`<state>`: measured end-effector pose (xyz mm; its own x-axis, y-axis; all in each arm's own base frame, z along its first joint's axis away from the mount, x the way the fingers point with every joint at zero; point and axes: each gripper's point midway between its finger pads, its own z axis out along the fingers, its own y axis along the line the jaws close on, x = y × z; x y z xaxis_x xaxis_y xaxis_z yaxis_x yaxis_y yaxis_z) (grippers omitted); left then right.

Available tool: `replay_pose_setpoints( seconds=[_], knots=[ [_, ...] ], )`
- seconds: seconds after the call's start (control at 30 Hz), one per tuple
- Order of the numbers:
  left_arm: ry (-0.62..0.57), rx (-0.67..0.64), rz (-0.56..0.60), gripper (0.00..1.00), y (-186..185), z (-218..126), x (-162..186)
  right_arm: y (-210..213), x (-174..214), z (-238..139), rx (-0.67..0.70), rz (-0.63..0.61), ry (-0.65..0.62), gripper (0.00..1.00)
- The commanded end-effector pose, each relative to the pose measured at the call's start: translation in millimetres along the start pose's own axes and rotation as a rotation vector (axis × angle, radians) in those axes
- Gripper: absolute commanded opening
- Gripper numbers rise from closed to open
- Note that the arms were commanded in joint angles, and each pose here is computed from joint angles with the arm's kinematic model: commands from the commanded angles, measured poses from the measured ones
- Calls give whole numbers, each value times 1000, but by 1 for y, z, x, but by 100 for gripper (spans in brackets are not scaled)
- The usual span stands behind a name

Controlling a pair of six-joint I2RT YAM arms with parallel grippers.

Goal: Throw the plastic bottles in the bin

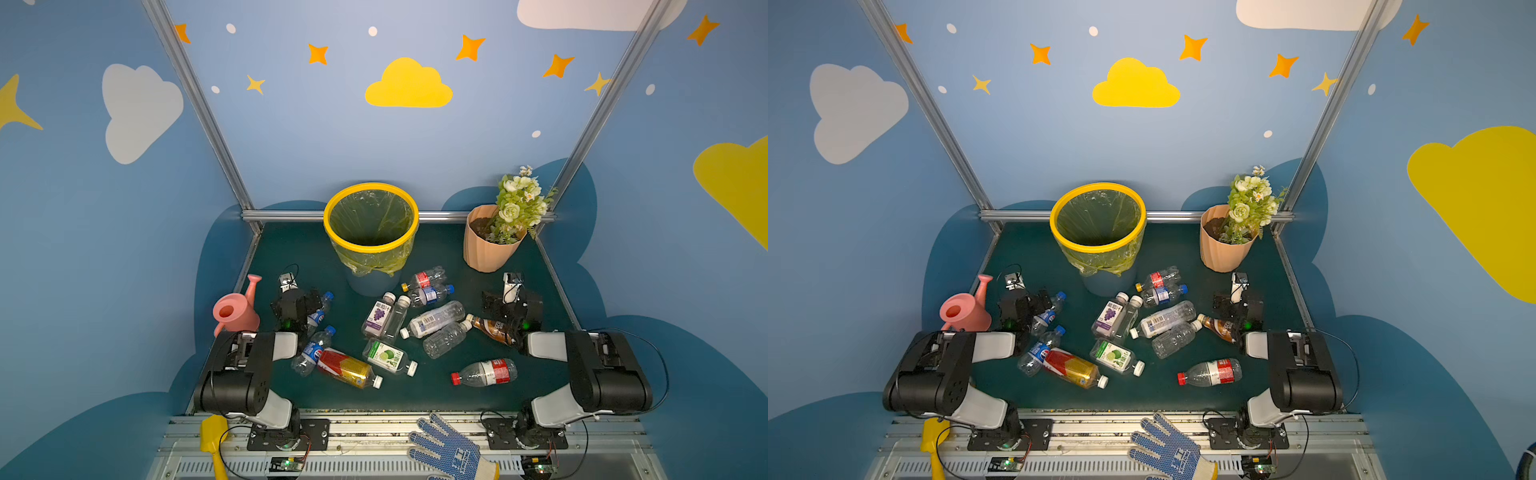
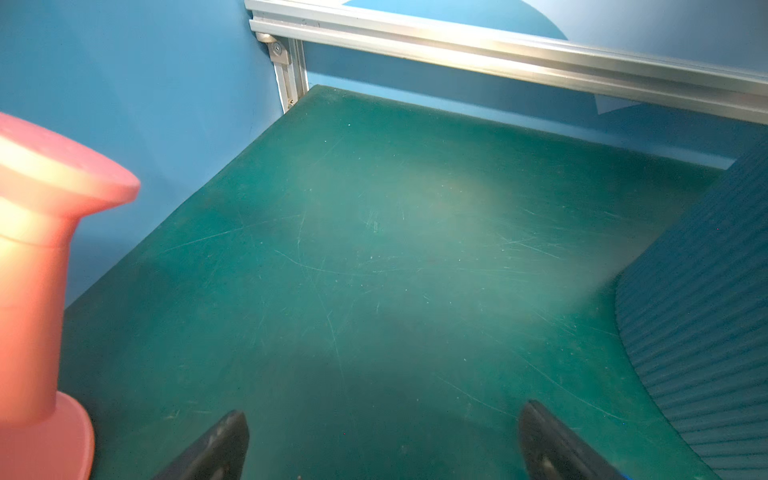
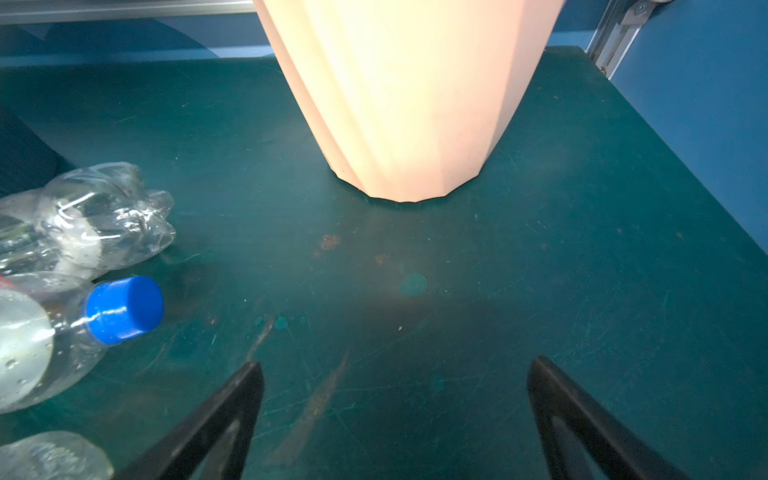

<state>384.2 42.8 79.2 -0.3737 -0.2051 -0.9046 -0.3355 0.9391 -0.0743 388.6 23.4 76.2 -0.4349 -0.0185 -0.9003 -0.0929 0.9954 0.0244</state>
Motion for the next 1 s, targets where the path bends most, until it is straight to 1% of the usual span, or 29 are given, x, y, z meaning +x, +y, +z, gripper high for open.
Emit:
replay_pose_setpoints(
  seconds=[0.0,0.97],
  knots=[
    [-13,-2,9,100,0,1,-5,0,-14,-1,6,-10,-42,97],
    [-18,-1,6,100,0,0,-6,0,-15,-1,2,-7,-43,97]
  ],
)
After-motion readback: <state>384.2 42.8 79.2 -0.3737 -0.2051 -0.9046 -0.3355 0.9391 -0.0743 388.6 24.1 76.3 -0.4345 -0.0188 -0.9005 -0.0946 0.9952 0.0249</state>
